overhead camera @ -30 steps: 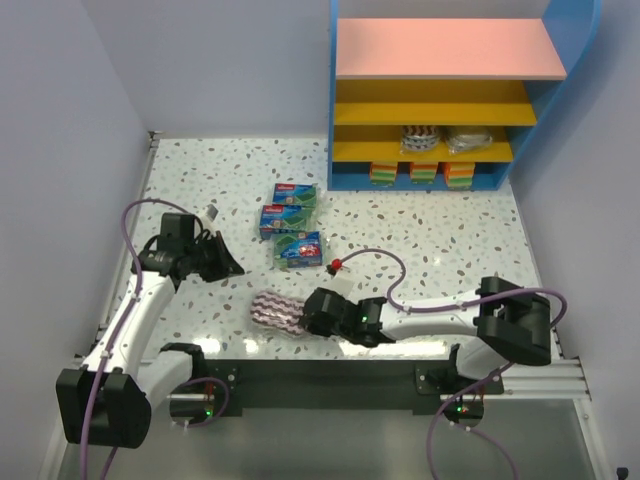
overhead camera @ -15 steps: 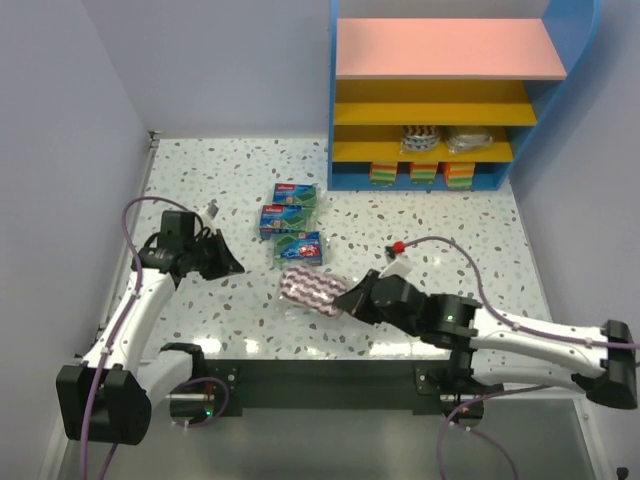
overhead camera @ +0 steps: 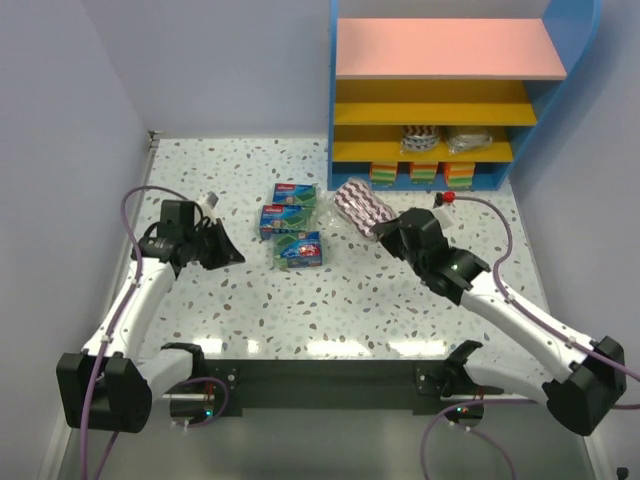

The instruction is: Place and organize the cleaning sponges onto the shelf

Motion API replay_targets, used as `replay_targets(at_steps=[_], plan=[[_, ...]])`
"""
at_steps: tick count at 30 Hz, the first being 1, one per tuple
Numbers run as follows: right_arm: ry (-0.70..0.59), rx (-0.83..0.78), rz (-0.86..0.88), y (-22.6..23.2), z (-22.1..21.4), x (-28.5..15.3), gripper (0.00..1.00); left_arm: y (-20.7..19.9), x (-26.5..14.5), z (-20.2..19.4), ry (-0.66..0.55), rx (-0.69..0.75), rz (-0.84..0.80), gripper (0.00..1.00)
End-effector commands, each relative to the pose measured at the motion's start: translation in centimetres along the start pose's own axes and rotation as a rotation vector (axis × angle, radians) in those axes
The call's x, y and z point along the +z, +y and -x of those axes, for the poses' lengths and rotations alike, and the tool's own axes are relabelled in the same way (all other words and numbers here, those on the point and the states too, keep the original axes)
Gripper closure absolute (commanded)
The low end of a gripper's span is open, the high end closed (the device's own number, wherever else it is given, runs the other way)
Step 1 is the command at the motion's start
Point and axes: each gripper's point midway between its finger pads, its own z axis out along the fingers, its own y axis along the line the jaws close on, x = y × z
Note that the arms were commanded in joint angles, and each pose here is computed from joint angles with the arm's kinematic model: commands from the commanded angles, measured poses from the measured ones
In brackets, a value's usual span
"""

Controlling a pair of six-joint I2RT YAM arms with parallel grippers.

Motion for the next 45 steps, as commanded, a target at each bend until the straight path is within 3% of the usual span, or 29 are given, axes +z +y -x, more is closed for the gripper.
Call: replay_targets(at_steps=[1, 12, 28, 45], plan=[[-0.088, 0.118, 0.084, 2.8, 4.1, 3.1, 1.00, -1.6, -1.0, 2.5, -0.067, 0.030, -0.034, 1.00], [-0.100, 0.212, 0.150, 7.0, 9.6, 10.1, 1.00, -1.4, -1.1, 2.4, -0.068, 0.033, -0.024, 1.00], [-0.229, 0.403, 0.000, 8.0, 12.6, 17.5, 1.00, -0.7, -1.0, 2.4, -0.076, 0.032, 0.004, 1.00], [-0.377, 0.572, -0.012, 8.6, 15.0, 22.7, 1.00, -0.4, -1.0, 2.5, -0.079, 0.010, 0.030, 1.00]])
